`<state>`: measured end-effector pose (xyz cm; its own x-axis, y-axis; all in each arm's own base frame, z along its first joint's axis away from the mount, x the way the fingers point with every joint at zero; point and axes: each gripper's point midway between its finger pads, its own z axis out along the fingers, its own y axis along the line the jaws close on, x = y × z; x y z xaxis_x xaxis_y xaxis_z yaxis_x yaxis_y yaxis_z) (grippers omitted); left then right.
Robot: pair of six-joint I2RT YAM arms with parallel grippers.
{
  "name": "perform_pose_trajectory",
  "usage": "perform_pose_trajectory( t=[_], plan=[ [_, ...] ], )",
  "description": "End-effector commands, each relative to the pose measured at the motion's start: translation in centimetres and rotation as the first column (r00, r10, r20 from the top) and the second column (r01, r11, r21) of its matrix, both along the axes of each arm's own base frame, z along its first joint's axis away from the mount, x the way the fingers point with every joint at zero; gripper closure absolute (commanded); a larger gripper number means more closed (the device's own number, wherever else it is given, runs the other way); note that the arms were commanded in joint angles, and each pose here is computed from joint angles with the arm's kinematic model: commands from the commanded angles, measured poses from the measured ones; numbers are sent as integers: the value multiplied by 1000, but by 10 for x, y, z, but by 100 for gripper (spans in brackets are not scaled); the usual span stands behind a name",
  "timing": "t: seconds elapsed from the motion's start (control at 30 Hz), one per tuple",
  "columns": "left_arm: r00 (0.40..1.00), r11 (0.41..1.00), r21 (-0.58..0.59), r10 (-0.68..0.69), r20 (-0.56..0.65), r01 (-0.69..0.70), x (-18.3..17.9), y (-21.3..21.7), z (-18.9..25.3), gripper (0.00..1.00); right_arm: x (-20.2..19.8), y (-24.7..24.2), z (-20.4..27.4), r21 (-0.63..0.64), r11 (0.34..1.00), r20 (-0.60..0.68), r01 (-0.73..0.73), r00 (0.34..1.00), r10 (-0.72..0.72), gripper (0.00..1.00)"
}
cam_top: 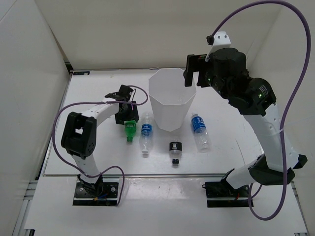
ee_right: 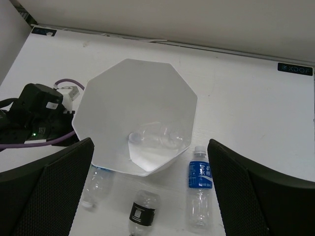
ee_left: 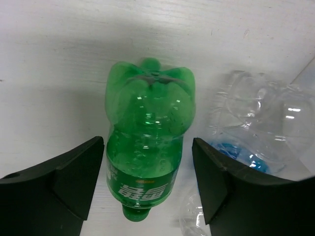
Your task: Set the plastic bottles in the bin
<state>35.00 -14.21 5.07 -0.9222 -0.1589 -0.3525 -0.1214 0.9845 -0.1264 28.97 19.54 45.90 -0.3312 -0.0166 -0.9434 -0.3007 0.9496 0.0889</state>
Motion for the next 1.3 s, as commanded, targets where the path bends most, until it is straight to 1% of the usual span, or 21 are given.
perform_pose_trajectory(
  t=[0.0,0.07,0.1,0.13,0.23,0.33,0.37,0.4,0.43,0.47,0.57,0.6,0.67,0.7,0.8,0.87,0.97,1.0,1.1,1.2,1.27],
  plan=[
    [999,999,-32,-20,25,21,2,-5,7,21,-3,-10,9,0,1000,31,30,999,-30,0],
    [999,1000,-25,-15,38,16,3,-3,10,26,-3,-10,9,0,1000,31,30,999,-30,0],
    [999,1000,-13,-10,42,10,4,0,10,34,-3,-10,9,0,1000,31,30,999,-30,0],
    [999,1000,11,-1,43,0,2,5,12,37,-2,-12,9,-2,999,33,38,999,-38,0],
    [993,996,56,69,100,-74,11,17,36,41,-3,-15,4,-4,999,24,55,998,-54,0],
    [972,982,84,152,180,-169,20,29,85,41,-4,-23,1,9,995,18,100,995,-100,0],
    [946,971,90,194,258,-223,33,36,116,42,-7,-27,-1,11,994,14,111,994,-112,0],
    [936,964,95,215,278,-249,29,42,135,42,-8,-30,-3,15,992,12,124,992,-124,0],
    [915,954,76,252,314,-289,32,45,154,42,-11,-35,-1,35,990,12,140,990,-141,0],
    [868,942,34,294,401,-335,41,52,195,42,-10,-43,-11,17,984,-4,176,984,-176,0],
    [802,937,-58,326,500,-345,49,51,255,42,-16,-67,-21,64,959,-53,275,961,-272,0],
    [752,938,-146,341,564,-315,50,46,298,42,-16,-73,-27,70,951,-71,302,952,-297,0],
    [706,945,-226,326,629,-236,53,35,336,40,-20,-86,-43,88,941,-127,327,941,-315,0],
    [669,944,-301,309,676,-133,58,18,364,40,-21,-89,-49,97,936,-144,337,936,-322,0],
    [623,934,-350,233,747,71,51,-26,403,38,-27,-106,-63,143,910,-206,390,911,-358,0],
    [624,933,-314,141,769,177,57,-58,408,34,-25,-117,-71,154,889,-235,431,890,-391,0],
    [632,914,-281,36,774,293,48,-109,404,31,-24,-125,-90,148,876,-292,459,866,-405,0],
    [632,902,-272,-1,775,335,40,-129,402,27,-23,-126,-101,130,875,-317,466,856,-409,0],
    [645,893,-243,-68,761,380,37,-151,386,14,-21,-132,-122,115,868,-380,483,829,-411,0],
    [634,885,-235,-85,769,403,28,-159,392,0,-21,-138,-154,74,860,-450,504,787,-422,0],
    [626,909,-220,-56,778,355,26,-147,399,0,-17,-141,-174,46,858,-482,511,764,-429,0]
  ],
)
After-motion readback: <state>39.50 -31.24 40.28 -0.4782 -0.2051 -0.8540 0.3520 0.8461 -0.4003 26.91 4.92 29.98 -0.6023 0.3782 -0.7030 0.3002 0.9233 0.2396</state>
